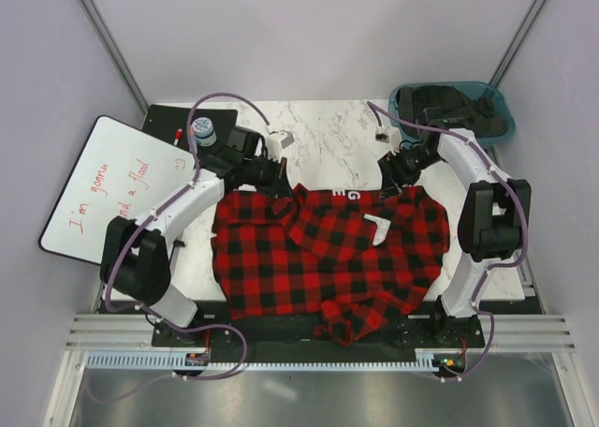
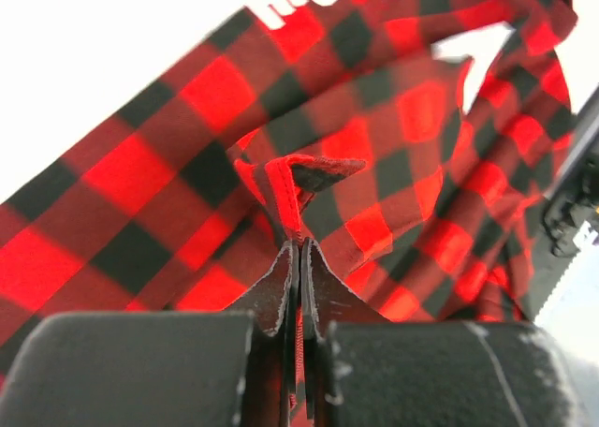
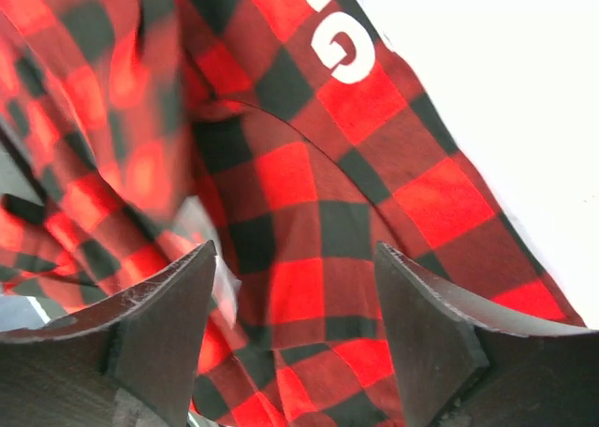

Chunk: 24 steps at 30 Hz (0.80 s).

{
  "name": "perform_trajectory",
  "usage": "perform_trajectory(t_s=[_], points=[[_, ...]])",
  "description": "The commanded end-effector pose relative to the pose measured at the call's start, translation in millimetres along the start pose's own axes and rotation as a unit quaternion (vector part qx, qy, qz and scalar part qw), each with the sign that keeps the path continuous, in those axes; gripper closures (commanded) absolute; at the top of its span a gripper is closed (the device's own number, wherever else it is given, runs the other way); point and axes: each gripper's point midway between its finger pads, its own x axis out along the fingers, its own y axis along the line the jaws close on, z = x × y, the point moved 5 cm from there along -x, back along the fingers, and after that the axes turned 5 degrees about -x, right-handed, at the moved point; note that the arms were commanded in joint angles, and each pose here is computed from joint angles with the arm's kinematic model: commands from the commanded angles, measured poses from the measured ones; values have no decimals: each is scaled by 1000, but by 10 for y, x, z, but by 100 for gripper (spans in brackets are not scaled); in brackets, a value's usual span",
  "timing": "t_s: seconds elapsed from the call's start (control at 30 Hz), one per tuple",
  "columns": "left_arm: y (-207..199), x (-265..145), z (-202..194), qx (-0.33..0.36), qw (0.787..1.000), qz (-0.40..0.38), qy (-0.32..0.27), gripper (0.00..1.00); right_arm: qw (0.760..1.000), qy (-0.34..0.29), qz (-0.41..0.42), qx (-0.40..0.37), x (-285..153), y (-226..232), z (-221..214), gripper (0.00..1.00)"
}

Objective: Fold and stack the long sleeve shirts
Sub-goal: Fold the shirt

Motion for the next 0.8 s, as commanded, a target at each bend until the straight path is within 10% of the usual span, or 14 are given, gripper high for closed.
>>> perform_trajectory(t_s=[0.0, 0.47, 0.77], points=[[166, -188, 152, 8, 997, 6, -74, 98, 999, 38, -23, -4, 98, -199, -92, 28], [899, -357, -407, -74, 989, 81, -95, 98, 994, 84, -64, 10, 178, -424, -219, 39], [1156, -477, -618, -75, 987, 143, -13, 57, 988, 97, -122, -10, 21, -504, -199, 41]])
